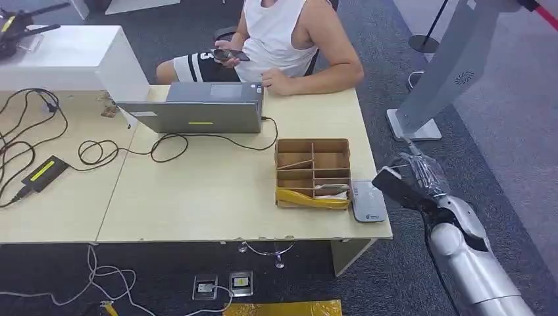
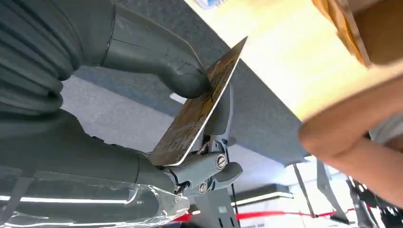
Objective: Pass the card to the sensor for recognition and then transmit it.
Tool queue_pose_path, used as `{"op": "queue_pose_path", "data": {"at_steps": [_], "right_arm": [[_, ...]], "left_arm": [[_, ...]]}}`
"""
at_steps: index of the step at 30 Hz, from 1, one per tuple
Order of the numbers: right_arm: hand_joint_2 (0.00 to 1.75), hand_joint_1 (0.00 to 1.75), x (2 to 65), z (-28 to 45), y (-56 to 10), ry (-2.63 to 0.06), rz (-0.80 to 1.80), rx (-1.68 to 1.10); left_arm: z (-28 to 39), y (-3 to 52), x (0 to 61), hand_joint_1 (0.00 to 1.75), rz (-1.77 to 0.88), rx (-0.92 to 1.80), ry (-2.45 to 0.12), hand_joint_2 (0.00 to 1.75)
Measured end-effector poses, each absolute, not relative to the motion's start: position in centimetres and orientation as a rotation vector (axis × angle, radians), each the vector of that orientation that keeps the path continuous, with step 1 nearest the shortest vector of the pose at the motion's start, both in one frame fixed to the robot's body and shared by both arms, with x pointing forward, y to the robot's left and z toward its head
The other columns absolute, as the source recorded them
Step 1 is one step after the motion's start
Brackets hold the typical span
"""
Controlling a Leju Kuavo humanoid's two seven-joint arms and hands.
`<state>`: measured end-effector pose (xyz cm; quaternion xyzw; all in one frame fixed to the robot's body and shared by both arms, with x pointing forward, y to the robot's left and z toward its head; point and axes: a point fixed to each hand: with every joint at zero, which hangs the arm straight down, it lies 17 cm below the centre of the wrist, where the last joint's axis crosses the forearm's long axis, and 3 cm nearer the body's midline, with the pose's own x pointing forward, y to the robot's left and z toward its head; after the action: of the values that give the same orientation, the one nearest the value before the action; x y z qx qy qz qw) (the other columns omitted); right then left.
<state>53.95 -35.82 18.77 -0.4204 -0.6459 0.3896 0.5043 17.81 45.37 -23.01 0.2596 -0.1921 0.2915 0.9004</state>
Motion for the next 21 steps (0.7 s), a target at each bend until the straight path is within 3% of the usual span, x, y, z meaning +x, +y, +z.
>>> {"op": "queue_pose_path", "data": {"at_steps": [3,11,17,21], "right_arm": [[1.75,1.75,54.3,20.6,-36.3,-1.602,0.919,-1.061],[1.75,1.75,57.1,35.2,-37.3,-1.865,0.769,-1.242],[1.75,1.75,58.9,45.3,-33.7,-2.024,0.827,-1.328],[1.75,1.75,60.7,45.6,-31.3,-2.024,0.900,-1.320]], "left_arm": [[-23.0,45.2,17.7,0.00,0.607,0.538,-0.396,0.00],[-23.0,44.7,18.0,0.00,0.595,0.557,-0.401,0.00],[-22.7,44.1,19.2,0.00,0.576,0.551,-0.403,0.00],[-22.7,43.5,19.9,0.00,0.550,0.541,-0.407,0.00]]}}
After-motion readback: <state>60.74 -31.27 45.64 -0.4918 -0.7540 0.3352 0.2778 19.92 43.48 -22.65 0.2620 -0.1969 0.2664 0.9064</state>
